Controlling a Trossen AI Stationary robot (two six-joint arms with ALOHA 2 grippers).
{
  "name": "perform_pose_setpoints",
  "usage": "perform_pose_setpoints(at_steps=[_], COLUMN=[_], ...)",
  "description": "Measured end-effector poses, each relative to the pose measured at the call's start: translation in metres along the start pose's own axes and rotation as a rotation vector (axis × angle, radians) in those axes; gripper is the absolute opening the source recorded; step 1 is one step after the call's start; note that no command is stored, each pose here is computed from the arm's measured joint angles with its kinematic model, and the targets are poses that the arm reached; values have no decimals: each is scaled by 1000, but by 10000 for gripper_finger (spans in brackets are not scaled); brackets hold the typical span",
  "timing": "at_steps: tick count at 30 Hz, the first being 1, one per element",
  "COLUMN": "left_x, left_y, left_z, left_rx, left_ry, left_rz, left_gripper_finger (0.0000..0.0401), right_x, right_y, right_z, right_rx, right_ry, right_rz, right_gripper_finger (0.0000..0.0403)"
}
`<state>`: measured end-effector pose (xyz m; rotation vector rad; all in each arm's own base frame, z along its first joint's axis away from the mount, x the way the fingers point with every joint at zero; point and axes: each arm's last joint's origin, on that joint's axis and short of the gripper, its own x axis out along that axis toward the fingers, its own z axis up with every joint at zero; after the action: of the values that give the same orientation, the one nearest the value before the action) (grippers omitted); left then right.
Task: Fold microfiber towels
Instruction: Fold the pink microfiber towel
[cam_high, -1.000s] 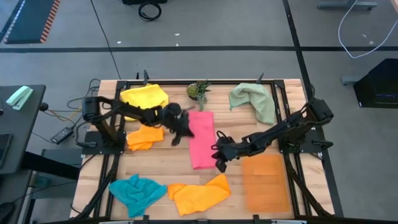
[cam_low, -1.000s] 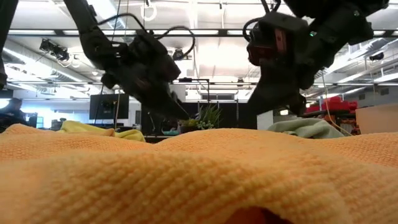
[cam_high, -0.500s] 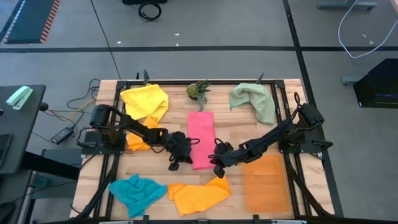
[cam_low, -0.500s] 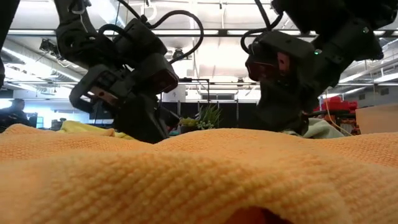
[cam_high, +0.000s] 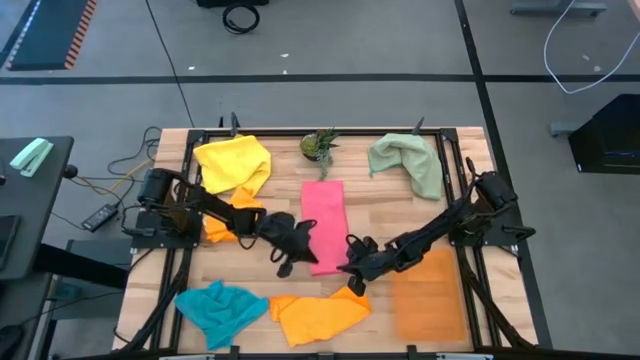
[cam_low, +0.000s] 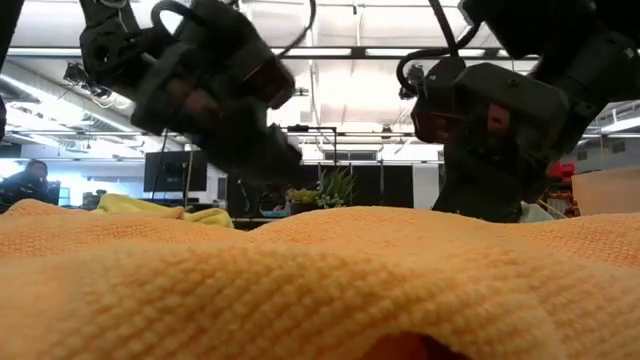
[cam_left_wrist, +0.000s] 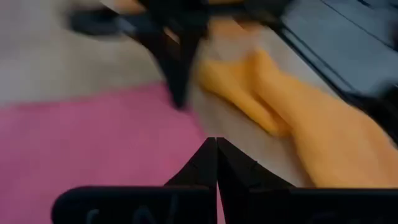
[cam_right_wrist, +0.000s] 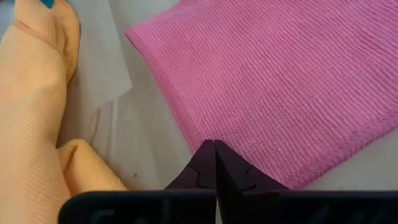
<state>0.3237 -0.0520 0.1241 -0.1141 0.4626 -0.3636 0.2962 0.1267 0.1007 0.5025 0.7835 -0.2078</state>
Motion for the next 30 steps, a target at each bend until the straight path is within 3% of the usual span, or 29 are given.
perform_pose_setpoints(at_steps=[4, 10, 16, 24, 30], left_x=[9, 22, 26, 25, 24], left_y=[-1, -20, -38, -34, -26], left_z=[-13, -35, -39, -39, -38], left_rx=[-27, -106, -99, -112, -117], left_ry=[31, 95, 108, 111, 99], left_rz=[155, 109, 62, 99, 123], left_gripper_finger=[14, 7, 22, 6, 32], right_x=[0, 0, 1, -2, -20], right_y=[0, -2, -3, -1, 10], right_z=[0, 1, 2, 2, 10], right_rx=[-6, -20, -12, 1, -83], right_ry=[2, -11, -15, 29, 15], right_rz=[-2, -19, -26, 22, 111], right_gripper_finger=[0, 0, 0, 0, 0])
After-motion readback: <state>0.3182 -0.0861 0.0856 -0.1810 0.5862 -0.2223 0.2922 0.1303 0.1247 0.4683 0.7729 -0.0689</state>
